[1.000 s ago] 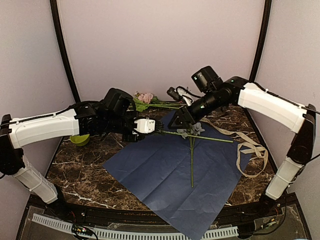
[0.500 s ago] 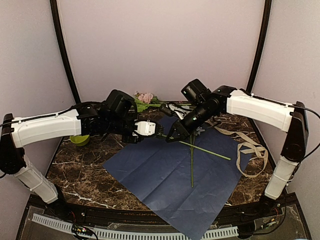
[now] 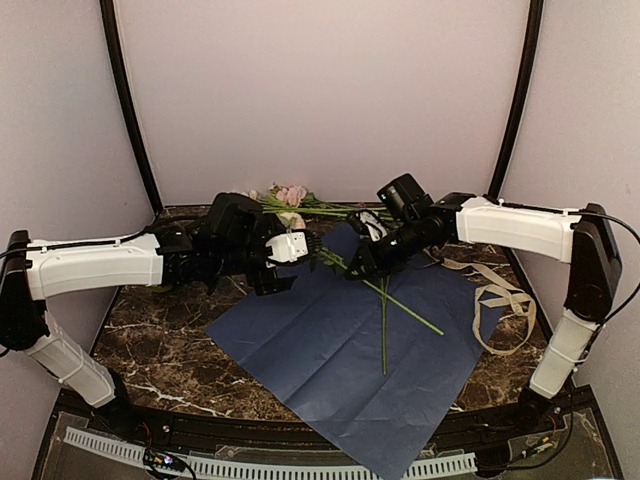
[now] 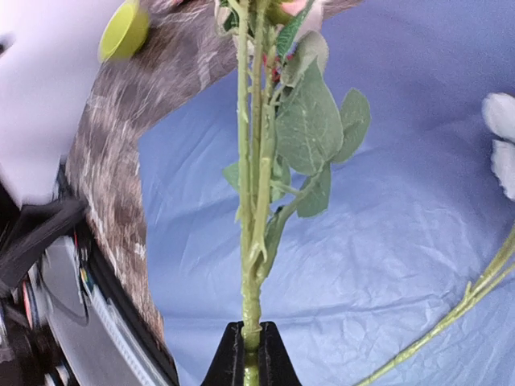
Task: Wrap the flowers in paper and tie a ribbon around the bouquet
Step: Pass from the left arm to the right, then place the fake flower on the flattened wrapping paper.
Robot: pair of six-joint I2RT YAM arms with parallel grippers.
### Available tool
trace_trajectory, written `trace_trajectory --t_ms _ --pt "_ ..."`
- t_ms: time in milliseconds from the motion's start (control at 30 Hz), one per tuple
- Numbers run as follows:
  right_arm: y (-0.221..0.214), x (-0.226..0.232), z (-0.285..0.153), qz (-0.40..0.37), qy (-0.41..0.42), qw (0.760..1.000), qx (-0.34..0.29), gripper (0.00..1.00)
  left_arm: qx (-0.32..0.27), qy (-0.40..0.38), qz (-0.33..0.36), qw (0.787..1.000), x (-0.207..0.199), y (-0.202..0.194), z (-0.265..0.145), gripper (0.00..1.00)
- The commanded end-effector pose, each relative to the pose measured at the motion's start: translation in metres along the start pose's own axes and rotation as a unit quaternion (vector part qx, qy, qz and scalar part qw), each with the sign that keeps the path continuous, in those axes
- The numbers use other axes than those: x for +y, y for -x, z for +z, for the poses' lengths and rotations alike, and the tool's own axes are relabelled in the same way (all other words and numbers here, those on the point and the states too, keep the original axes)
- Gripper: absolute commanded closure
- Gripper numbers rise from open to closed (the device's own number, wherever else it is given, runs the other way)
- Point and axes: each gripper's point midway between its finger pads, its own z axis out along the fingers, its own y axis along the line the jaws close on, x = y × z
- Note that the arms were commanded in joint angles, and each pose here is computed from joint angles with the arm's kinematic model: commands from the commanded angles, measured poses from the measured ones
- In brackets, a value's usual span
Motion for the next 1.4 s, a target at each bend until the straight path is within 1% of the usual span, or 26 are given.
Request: trace_trajectory --t_ms 0,67,100,133,200,267,333,400,467,533,567,633,700,733,833,933,1000,1067,1133,1233,1367 --pt "0.050 -0.015 -0.014 0.098 -0.012 0.983 -0.157 1.00 -0.046 0.063 -0.190 0.979 0.039 0.006 -0.024 0.01" --pt "0.059 -0.024 -0.014 0.146 -0.012 0.966 -0.212 1.00 -0.037 0.042 -0.285 0.957 0.034 -0.010 -0.016 0.01" --pt "0.054 -0.034 -0.009 0.160 -0.021 0.959 -0.233 1.00 -0.022 0.021 -0.329 0.944 0.025 -0.021 -0.009 0.01" --pt "0.055 -0.038 -0.008 0.167 -0.025 0.951 -0.258 1.00 -0.001 0.004 -0.367 0.930 0.015 -0.035 0.000 0.02" --pt "0.051 -0.049 0.000 0.183 -0.046 0.940 -0.284 1.00 0.058 -0.022 -0.421 0.905 -0.013 -0.065 0.016 0.08" --pt "0.045 -0.061 0.011 0.198 -0.064 0.935 -0.288 1.00 0.118 -0.036 -0.447 0.886 -0.039 -0.091 0.026 0.15" --pt "0.037 -0.070 0.023 0.207 -0.073 0.932 -0.288 1.00 0.152 -0.047 -0.459 0.874 -0.059 -0.106 0.031 0.19" --pt "0.031 -0.077 0.034 0.209 -0.080 0.932 -0.287 1.00 0.173 -0.051 -0.463 0.868 -0.072 -0.118 0.034 0.23" --pt "0.022 -0.086 0.050 0.213 -0.094 0.937 -0.261 1.00 0.190 -0.046 -0.461 0.866 -0.081 -0.129 0.035 0.25" --pt "0.015 -0.091 0.058 0.218 -0.104 0.939 -0.244 1.00 0.212 -0.046 -0.455 0.863 -0.091 -0.142 0.036 0.26" --pt "0.013 -0.092 0.059 0.221 -0.105 0.939 -0.242 0.96 0.226 -0.046 -0.452 0.862 -0.096 -0.148 0.036 0.28" --pt "0.009 -0.092 0.057 0.223 -0.107 0.938 -0.241 0.84 0.248 -0.050 -0.447 0.858 -0.106 -0.158 0.037 0.30" --pt "0.006 -0.093 0.052 0.223 -0.120 0.937 -0.239 0.71 0.261 -0.056 -0.445 0.855 -0.115 -0.165 0.037 0.31" --pt "0.005 -0.094 0.048 0.223 -0.126 0.937 -0.239 0.67 0.264 -0.060 -0.446 0.853 -0.119 -0.167 0.037 0.31" --pt "0.006 -0.087 0.034 0.213 -0.125 0.938 -0.243 0.60 0.263 -0.069 -0.453 0.849 -0.125 -0.167 0.036 0.32" --pt "0.011 -0.077 0.014 0.197 -0.126 0.938 -0.256 0.57 0.240 -0.072 -0.457 0.853 -0.120 -0.159 0.035 0.32" --pt "0.016 -0.072 -0.001 0.190 -0.128 0.936 -0.267 0.56 0.220 -0.068 -0.455 0.860 -0.110 -0.150 0.034 0.32" --pt "0.025 -0.065 -0.022 0.191 -0.122 0.933 -0.281 0.56 0.203 -0.067 -0.460 0.862 -0.097 -0.143 0.035 0.32" --pt "0.034 -0.066 -0.040 0.197 -0.125 0.928 -0.292 0.56 0.181 -0.063 -0.477 0.858 -0.074 -0.136 0.039 0.31" --pt "0.045 -0.078 -0.064 0.213 -0.137 0.917 -0.308 0.56 0.154 -0.042 -0.505 0.848 -0.027 -0.141 0.047 0.28" --pt "0.050 -0.100 -0.083 0.234 -0.156 0.905 -0.319 0.56 0.126 -0.005 -0.505 0.854 0.045 -0.140 0.070 0.26"
